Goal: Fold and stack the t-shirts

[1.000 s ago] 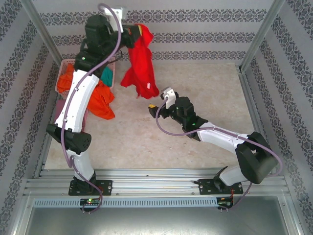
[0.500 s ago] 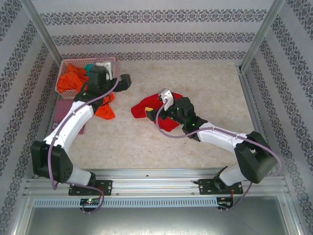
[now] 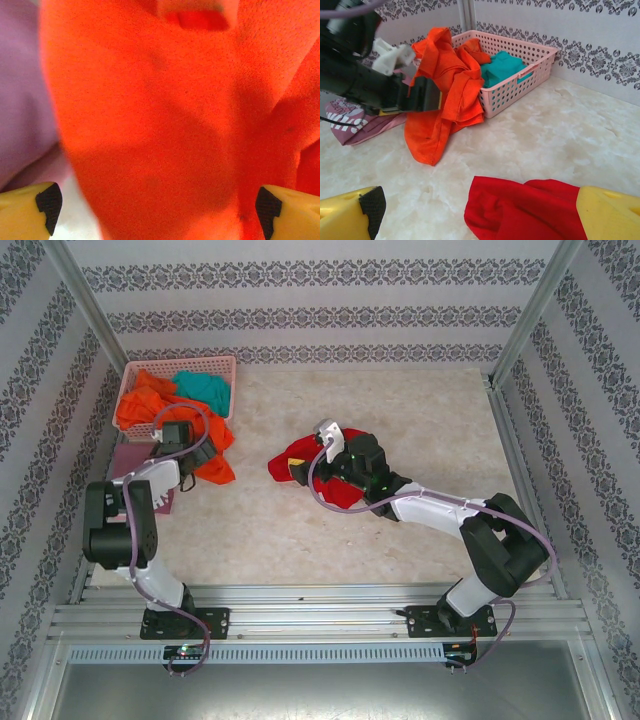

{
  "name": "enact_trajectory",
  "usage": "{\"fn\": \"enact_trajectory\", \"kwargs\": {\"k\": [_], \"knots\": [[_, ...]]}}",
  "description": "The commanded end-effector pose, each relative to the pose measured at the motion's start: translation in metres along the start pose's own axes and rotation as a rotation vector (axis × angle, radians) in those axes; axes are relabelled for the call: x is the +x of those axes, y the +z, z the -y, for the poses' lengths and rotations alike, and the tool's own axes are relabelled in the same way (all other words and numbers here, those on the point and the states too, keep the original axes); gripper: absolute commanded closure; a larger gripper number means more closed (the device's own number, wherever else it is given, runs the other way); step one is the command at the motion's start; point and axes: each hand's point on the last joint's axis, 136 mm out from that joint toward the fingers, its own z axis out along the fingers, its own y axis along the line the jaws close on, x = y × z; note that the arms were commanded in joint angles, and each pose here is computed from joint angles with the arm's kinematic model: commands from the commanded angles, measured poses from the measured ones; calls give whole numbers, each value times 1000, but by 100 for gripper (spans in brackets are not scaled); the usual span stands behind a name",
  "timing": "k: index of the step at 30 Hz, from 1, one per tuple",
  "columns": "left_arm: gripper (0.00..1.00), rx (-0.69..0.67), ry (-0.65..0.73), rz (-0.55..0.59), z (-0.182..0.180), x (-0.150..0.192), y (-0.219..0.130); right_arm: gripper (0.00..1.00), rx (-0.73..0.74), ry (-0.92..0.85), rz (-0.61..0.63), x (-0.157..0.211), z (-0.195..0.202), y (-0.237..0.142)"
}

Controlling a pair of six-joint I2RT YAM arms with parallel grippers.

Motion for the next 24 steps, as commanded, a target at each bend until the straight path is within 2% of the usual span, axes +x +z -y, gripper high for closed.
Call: {"fn": "enact_trajectory", "kwargs": {"k": [1,2,3,5,7,9,13,16,19,24], "knots": [[0,120,-84,41,30,-23,11,2,-33,8,49,-18,-10,0],[4,131,-94,36,32,-23,15,2,-32,8,46,-17,-10,0],[12,138,-103,32,34,-23,19,2,-32,9,46,-18,-11,-1],[35,151,-107,28,38,-25,21,2,-28,8,45,-17,-10,-2],[69,180,-115,53,44,-32,16,2,-24,6,43,-17,-10,-3],[99,212,-124,94,50,-43,4,2,-23,6,45,-18,-10,-4],[100,279,-114,180,68,-78,-37,2,-27,5,48,-20,-11,-4],[100,277,-79,242,78,-110,-66,2,-35,5,50,-22,-12,-2],[100,290,-52,328,95,-151,-84,2,-46,10,52,-21,-13,0],[100,330,-13,414,130,-224,-90,2,-52,11,49,-21,-16,-2]]}}
